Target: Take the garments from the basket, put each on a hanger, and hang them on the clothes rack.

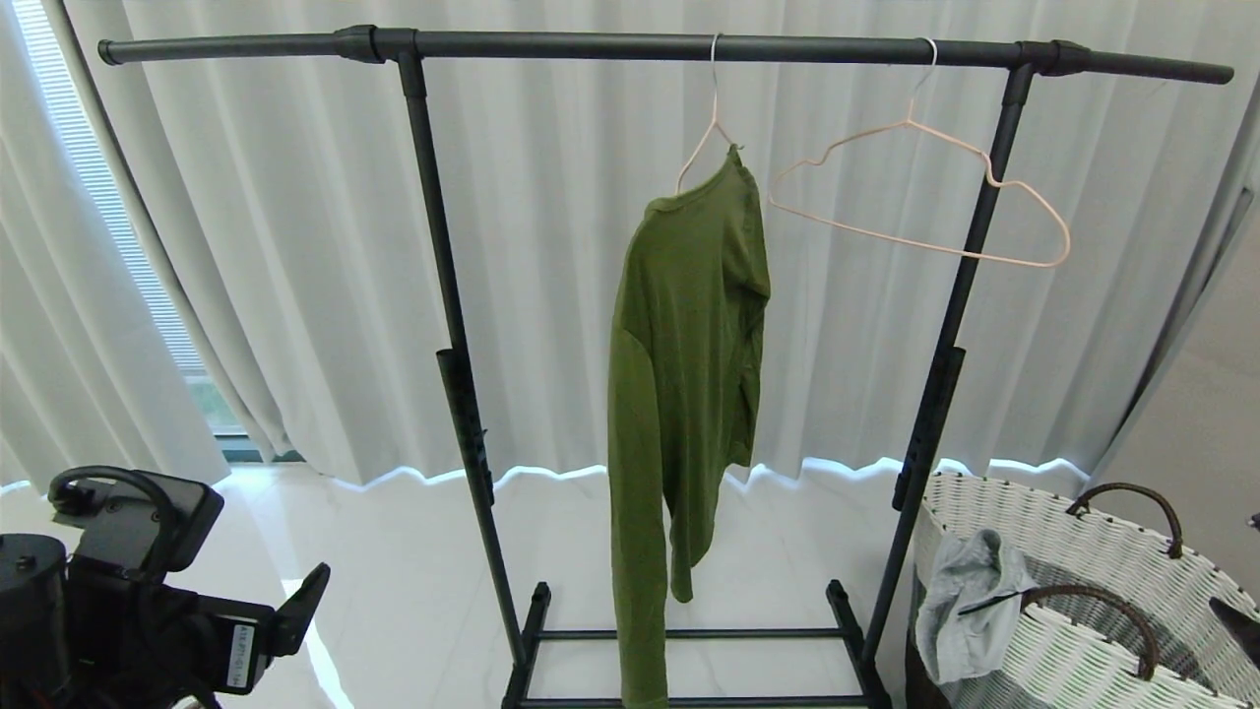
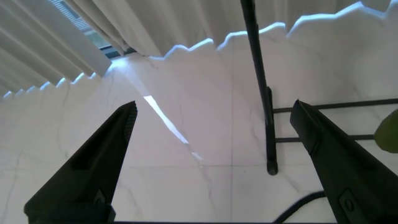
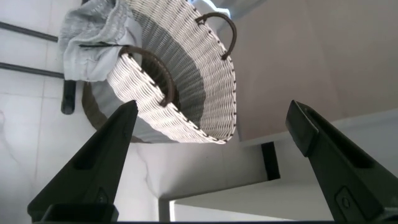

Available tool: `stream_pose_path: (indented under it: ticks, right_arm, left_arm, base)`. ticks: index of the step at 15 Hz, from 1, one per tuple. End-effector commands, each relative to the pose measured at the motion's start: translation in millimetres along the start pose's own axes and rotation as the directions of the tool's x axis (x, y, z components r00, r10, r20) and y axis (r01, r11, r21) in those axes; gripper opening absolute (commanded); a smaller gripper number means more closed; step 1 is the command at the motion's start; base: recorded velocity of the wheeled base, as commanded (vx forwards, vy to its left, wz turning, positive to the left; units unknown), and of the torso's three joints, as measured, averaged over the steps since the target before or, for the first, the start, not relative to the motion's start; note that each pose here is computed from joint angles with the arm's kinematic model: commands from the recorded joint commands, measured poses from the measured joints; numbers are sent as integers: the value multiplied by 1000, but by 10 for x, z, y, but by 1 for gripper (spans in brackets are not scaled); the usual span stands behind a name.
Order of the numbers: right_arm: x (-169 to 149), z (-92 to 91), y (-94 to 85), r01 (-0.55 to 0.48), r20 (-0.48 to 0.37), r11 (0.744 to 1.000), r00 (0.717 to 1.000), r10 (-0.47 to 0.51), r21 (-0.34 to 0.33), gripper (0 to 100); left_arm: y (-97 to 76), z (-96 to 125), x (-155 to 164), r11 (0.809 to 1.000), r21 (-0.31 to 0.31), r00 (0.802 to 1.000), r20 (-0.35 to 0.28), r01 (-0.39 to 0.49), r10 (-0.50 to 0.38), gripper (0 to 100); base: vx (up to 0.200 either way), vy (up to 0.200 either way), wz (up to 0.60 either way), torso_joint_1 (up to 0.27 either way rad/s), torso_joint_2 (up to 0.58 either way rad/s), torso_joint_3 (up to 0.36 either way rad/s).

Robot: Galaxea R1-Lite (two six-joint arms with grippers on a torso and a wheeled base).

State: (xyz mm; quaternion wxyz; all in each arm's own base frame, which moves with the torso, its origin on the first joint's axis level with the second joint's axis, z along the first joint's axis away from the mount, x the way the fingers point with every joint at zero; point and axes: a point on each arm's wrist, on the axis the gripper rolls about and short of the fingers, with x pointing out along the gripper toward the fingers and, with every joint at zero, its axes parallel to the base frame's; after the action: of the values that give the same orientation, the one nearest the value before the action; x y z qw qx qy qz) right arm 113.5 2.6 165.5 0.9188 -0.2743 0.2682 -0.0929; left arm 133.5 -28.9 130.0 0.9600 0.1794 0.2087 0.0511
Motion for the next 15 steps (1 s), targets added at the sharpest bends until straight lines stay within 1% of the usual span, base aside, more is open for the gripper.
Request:
stream_pose_path:
  ticks: [1, 7, 14, 15]
  right_arm:
    - [7, -19, 11, -2, -8, 1000, 1000, 2, -3, 100]
    - [12, -34, 21, -7, -14, 1000, 1000, 7, -6, 100]
    - [12, -49, 29, -13, -16, 1000, 1000, 13, -7, 100]
    - [14, -56, 34, -15, -17, 1000, 1000, 15, -8, 100]
  left_arm:
    - [-30, 3, -9, 1000, 10, 1000, 6, 20, -20, 100]
    - [-41, -1, -8, 1000, 13, 1000, 4, 26, -26, 100]
    - [-41, 11, -4, 1000, 10, 1000, 7, 27, -27, 100]
    - [-39, 16, -6, 1000, 7, 1000, 10, 26, -26, 100]
  base:
    - [0, -200, 0, -7, 2, 7]
    - [0, -200, 0, 0, 2, 4]
    - [0, 0, 0, 0, 0, 0]
    - [200, 0, 0, 12, 2, -2]
